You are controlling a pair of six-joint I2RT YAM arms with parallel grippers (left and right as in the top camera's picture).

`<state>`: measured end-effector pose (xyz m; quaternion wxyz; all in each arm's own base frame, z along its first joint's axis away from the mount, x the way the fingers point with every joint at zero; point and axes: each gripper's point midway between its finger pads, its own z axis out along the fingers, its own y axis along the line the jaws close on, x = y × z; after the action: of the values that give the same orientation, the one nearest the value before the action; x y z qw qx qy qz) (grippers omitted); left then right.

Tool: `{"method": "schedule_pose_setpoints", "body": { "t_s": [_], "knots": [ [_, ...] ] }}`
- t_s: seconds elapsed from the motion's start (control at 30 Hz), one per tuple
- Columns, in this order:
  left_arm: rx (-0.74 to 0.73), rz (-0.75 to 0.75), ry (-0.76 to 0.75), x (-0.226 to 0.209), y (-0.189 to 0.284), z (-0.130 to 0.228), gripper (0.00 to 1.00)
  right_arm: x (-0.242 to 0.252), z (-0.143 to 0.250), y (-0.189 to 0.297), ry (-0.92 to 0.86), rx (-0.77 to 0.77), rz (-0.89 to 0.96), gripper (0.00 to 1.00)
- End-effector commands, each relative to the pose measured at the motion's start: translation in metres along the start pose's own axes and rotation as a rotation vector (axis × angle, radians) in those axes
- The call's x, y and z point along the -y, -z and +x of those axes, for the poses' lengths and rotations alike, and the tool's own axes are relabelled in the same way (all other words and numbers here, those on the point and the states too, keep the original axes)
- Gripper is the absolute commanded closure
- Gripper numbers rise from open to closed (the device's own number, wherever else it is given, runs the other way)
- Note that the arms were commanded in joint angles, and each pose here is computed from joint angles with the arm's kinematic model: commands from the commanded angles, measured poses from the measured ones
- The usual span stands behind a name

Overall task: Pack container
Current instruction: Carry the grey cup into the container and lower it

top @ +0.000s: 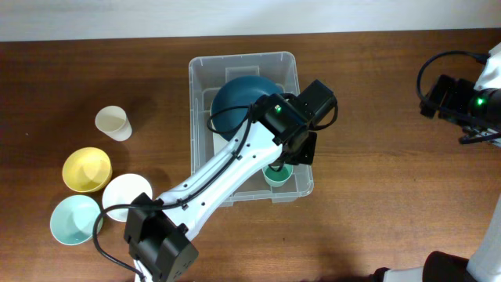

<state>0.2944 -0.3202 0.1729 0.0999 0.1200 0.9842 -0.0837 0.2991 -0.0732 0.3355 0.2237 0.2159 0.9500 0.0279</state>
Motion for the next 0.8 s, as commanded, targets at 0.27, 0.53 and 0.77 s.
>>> {"method": "schedule_pose_setpoints", "body": {
  "t_s": [0.27, 0.53, 0.77],
  "knots": [
    [-0.075, 0.036, 0.008, 0.006, -0.008, 0.015, 0.99, -0.003, 0.001, -0.002, 0.01, -0.011, -0.012, 0.01],
    [-0.1, 0.018, 0.009, 0.002, -0.016, 0.021, 1.0, -0.003, 0.001, -0.002, 0.01, -0.011, -0.012, 0.01],
    [-0.101, 0.017, 0.008, 0.002, -0.017, 0.02, 0.82, -0.003, 0.002, -0.002, 0.013, -0.015, -0.011, 0.01]
  ]
}}
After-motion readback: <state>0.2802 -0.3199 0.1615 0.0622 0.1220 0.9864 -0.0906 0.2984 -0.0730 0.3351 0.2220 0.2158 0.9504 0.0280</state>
